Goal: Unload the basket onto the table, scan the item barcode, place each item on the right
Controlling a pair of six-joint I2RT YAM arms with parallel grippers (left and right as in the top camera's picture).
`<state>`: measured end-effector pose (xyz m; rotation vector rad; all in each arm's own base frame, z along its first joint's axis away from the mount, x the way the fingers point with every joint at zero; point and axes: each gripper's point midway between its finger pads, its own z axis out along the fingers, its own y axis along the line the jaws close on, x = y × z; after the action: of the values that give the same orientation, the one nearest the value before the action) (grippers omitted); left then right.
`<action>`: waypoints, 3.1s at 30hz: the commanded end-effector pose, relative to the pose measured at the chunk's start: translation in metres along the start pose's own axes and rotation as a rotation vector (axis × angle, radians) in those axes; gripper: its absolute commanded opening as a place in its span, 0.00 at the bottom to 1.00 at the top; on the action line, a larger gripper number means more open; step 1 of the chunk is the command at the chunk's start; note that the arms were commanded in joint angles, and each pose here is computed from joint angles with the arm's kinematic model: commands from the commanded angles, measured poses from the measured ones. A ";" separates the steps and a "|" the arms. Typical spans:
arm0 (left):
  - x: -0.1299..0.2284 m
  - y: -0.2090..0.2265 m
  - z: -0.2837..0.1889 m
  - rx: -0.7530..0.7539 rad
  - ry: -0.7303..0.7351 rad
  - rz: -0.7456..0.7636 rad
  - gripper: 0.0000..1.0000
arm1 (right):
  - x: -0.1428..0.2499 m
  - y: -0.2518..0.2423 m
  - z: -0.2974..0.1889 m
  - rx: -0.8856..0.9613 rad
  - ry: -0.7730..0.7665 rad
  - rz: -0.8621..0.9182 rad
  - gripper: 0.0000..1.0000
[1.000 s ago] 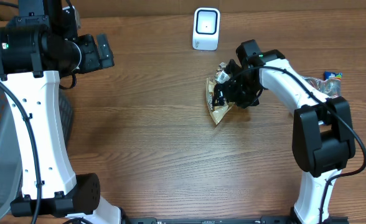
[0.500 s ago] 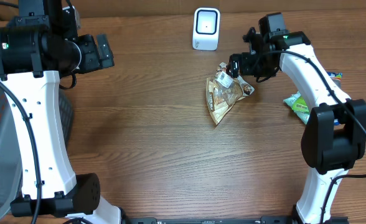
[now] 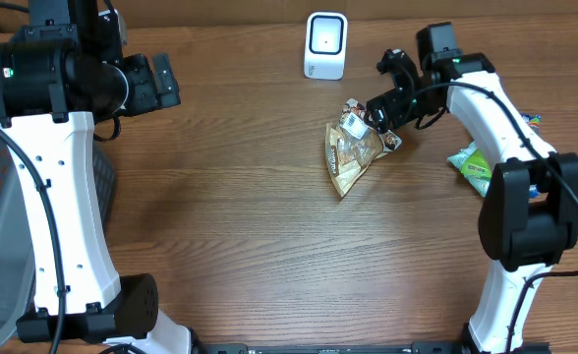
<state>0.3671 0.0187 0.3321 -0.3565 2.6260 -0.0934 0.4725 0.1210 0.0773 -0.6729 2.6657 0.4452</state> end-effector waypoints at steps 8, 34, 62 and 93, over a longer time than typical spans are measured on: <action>0.001 -0.003 -0.007 0.015 -0.014 -0.013 1.00 | 0.031 0.021 0.009 -0.231 0.099 0.276 1.00; 0.001 -0.003 -0.007 0.015 -0.014 -0.013 1.00 | -0.022 0.074 -0.068 -0.040 0.005 0.456 0.85; 0.001 -0.003 -0.007 0.015 -0.014 -0.013 1.00 | 0.025 0.113 0.040 0.292 0.125 0.280 0.49; 0.001 -0.003 -0.007 0.015 -0.014 -0.013 1.00 | -0.033 0.314 -0.130 -0.739 0.210 0.188 0.04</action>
<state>0.3671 0.0187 0.3321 -0.3565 2.6260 -0.0934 0.3422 0.3081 0.2116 -0.5102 2.9273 0.9278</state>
